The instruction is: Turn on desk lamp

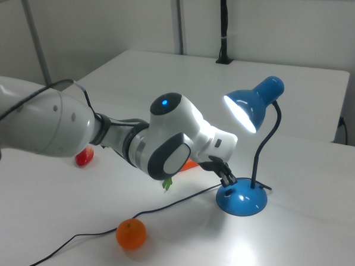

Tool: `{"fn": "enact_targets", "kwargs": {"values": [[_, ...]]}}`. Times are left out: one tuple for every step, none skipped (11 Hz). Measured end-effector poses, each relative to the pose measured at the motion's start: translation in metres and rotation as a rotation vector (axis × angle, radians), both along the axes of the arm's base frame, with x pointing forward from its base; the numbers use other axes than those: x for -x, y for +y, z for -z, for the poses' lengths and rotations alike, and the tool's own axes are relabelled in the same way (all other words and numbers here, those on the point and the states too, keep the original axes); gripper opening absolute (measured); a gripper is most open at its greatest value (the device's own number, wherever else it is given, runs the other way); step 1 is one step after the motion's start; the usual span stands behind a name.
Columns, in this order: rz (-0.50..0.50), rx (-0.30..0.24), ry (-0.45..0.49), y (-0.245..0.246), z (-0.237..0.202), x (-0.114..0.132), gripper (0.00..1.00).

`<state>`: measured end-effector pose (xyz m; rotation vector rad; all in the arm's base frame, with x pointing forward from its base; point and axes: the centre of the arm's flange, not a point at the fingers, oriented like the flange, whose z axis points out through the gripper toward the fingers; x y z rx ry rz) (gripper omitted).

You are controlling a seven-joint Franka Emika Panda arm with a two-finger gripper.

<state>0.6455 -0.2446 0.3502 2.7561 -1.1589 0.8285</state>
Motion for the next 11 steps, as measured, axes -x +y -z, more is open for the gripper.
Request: {"fn": "enact_targets", "kwargs": {"values": [[-0.003, -0.006, 0.022, 0.005, -0.014, 0.004, 0.01], [-0.022, -0.010, 0.054, 0.017, -0.031, 0.008, 0.01], [-0.048, -0.016, 0.101, 0.032, -0.048, 0.014, 0.01], [-0.092, -0.018, 0.159, 0.049, -0.066, 0.020, 0.04], [-0.132, -0.021, 0.211, 0.064, -0.083, 0.027, 0.04], [-0.175, -0.030, 0.261, 0.077, -0.098, 0.036, 0.14], [-0.226, -0.041, 0.311, 0.088, -0.110, 0.045, 0.29], [-0.295, -0.050, 0.370, 0.097, -0.121, 0.056, 0.44], [-0.366, -0.053, 0.426, 0.104, -0.131, 0.067, 0.57], [-0.440, -0.056, 0.476, 0.109, -0.143, 0.079, 0.73], [-0.493, -0.062, 0.513, 0.111, -0.153, 0.090, 0.89]]}}
